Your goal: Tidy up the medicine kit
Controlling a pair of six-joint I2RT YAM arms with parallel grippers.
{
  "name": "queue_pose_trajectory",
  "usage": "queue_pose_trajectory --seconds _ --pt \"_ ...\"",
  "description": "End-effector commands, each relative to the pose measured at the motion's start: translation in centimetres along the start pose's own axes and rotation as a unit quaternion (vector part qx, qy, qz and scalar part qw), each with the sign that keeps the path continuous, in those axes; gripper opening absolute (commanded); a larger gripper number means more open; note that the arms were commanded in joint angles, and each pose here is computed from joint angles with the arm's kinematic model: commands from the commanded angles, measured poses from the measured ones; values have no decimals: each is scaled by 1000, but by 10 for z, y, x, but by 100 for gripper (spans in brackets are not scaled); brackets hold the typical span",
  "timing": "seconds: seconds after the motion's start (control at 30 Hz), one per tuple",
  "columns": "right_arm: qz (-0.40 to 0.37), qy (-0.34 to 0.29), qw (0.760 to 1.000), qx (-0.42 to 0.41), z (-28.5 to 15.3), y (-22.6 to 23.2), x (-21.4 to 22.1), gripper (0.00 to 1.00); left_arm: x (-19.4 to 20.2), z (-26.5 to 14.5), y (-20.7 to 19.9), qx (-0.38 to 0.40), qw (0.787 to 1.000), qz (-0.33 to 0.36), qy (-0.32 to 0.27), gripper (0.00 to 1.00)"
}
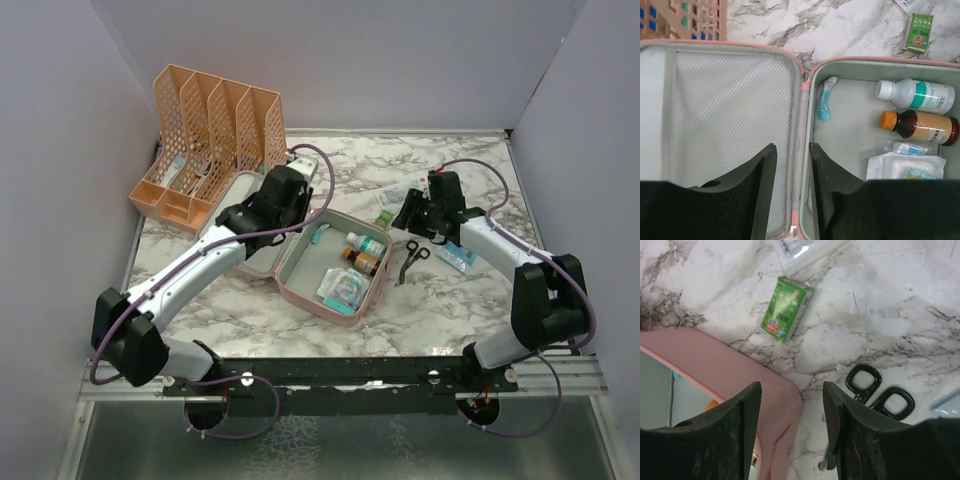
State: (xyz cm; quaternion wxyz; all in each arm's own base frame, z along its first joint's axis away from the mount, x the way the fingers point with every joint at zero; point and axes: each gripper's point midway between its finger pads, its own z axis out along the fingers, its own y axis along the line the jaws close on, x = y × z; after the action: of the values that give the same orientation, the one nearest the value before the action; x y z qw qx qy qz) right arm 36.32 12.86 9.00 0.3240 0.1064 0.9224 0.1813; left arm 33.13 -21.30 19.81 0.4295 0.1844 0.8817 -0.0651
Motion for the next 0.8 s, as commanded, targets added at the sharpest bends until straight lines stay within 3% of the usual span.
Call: queue_pose_trajectory --seconds 0.0,0.1,0.33,0.5,0.77 --pt "21 -48 998 37 17 7 -31 54 -19 -37 26 -43 996 -25 -75 37" --pt "30 -43 996 73 34 7 -35 58 -25 -54 37 -54 991 -18 -119 46" --pt "45 -35 989 134 64 7 -41 71 -22 -64 50 -71 982 -12 -175 56" --pt "35 -31 985 167 80 13 -40 72 -15 -66 75 -140 973 -21 -184 60" --pt "9 -12 976 218 107 11 -27 72 -14 -68 78 -141 970 -26 -197 64"
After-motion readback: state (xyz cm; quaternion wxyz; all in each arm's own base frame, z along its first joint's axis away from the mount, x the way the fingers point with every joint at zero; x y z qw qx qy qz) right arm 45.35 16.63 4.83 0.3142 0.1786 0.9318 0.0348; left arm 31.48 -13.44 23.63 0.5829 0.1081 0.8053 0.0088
